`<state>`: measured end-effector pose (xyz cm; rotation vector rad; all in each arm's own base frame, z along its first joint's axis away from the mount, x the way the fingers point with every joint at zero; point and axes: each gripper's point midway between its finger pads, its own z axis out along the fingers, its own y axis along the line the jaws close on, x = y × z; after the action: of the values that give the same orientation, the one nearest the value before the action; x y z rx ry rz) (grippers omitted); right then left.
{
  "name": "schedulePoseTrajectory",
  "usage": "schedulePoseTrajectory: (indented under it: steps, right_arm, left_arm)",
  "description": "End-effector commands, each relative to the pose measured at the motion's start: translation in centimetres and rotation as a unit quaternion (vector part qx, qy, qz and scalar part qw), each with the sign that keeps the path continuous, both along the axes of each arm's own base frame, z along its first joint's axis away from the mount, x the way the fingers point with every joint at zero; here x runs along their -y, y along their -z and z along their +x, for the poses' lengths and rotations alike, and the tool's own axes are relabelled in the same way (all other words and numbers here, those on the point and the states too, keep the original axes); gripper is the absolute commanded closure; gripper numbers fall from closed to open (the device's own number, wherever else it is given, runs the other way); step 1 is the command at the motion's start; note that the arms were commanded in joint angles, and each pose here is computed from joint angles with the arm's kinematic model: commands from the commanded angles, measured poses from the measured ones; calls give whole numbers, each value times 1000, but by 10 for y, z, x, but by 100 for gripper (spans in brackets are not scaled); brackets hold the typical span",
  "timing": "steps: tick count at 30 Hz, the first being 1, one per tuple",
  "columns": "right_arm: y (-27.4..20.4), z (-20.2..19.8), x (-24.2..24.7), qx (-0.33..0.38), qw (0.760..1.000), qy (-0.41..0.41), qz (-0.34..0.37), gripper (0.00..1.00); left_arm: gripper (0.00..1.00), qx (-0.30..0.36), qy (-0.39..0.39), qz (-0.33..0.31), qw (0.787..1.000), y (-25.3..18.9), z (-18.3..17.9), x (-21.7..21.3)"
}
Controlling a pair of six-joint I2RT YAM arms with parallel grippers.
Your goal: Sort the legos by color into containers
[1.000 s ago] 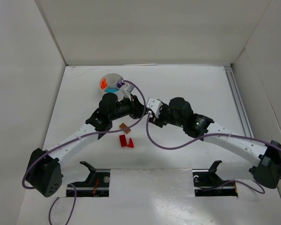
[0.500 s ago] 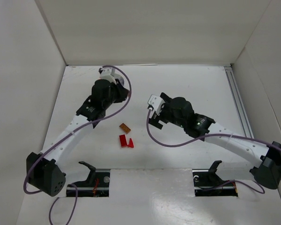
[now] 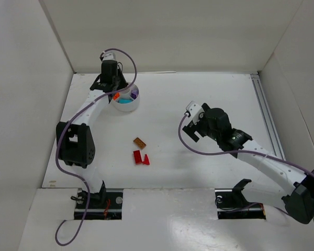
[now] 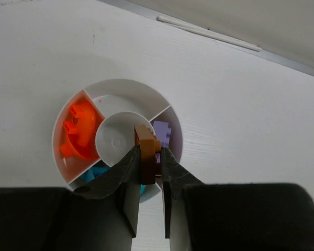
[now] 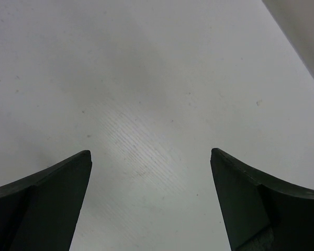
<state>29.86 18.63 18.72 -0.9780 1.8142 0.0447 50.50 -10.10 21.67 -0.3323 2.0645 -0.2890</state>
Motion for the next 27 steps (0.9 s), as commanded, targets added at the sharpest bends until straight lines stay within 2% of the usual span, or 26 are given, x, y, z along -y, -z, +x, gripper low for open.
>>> schedulePoseTrajectory:
  steps: [1,11,12,14,17,18,24,26,27]
  right_arm:
    - [4,8,8,-13,1000,13,15,0]
    - [24,23,4,-44,999,-8,17,0]
    - [24,22,2,-44,999,-16,16,0]
    - [25,23,-2,-46,998,-24,20,0]
    - [25,21,-4,-48,998,-30,23,0]
    - [25,20,-6,-49,998,-35,26,0]
    - [30,12,-23,-51,996,-60,32,0]
    - [38,9,-33,-54,996,-68,23,0]
    - [37,9,-40,-53,996,-73,19,0]
  left_arm:
    - [100,6,-3,13,1000,-8,11,-8]
    - [100,-17,-23,35,999,9,21,-16]
    - [98,-23,-23,36,999,11,19,-16]
    - [84,-29,-23,37,999,13,17,-17]
    - [73,-34,-29,36,998,15,16,-18]
    - [62,-34,-29,36,998,15,13,-19]
    - [41,-31,-27,35,999,1,1,-20]
    - [31,-25,-24,26,999,-7,-11,-20]
    - [21,-24,-20,24,999,-9,-17,-19]
